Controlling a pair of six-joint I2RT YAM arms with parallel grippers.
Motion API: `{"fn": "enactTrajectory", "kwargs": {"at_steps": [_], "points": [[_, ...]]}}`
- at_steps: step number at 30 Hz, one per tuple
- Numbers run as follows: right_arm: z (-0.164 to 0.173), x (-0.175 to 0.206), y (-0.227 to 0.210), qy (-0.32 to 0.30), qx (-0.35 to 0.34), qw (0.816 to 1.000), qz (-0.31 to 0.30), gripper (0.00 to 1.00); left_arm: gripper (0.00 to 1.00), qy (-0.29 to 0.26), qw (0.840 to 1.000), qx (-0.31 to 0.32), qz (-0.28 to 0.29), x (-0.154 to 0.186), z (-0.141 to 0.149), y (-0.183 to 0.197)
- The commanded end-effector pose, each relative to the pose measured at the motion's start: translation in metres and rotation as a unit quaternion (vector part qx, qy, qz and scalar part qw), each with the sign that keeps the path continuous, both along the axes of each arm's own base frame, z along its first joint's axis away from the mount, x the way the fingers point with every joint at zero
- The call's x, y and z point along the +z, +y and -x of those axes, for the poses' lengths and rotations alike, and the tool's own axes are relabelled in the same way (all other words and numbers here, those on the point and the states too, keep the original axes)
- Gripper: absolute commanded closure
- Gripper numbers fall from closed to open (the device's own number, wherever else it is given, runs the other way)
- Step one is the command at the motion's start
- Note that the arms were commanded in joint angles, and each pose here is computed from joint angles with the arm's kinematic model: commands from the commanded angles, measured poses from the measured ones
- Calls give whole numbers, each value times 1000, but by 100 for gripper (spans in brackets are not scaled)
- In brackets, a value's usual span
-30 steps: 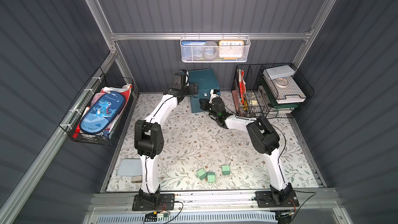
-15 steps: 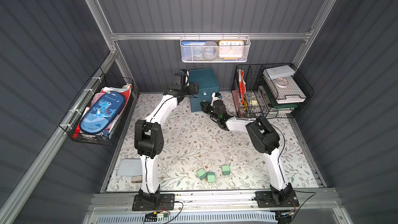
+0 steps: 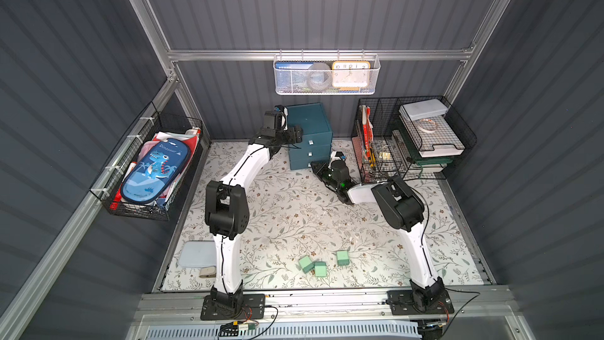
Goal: Place the plugs into the drawer by color
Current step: Open the drawer in the storage box.
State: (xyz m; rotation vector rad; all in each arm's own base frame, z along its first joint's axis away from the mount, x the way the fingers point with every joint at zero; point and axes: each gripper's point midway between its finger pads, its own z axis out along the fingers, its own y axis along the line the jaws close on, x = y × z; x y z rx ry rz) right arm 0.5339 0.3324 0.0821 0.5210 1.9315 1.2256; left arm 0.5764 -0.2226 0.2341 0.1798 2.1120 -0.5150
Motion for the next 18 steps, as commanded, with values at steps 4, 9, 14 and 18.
{"fn": "enactTrajectory", "kwargs": {"at_steps": [4,9,14,18], "points": [[-16,0,2,0,-14,1000,-14,68,12,102,994,-11,-36,-71,17,4],[-22,-8,3,6,-18,1000,-13,67,11,105,994,-12,-37,-74,18,3],[-23,-16,4,12,-17,1000,-13,67,11,105,994,-12,-37,-74,18,3],[-21,-27,2,19,-19,1000,-6,68,11,104,994,-12,-37,-74,17,3]]}}
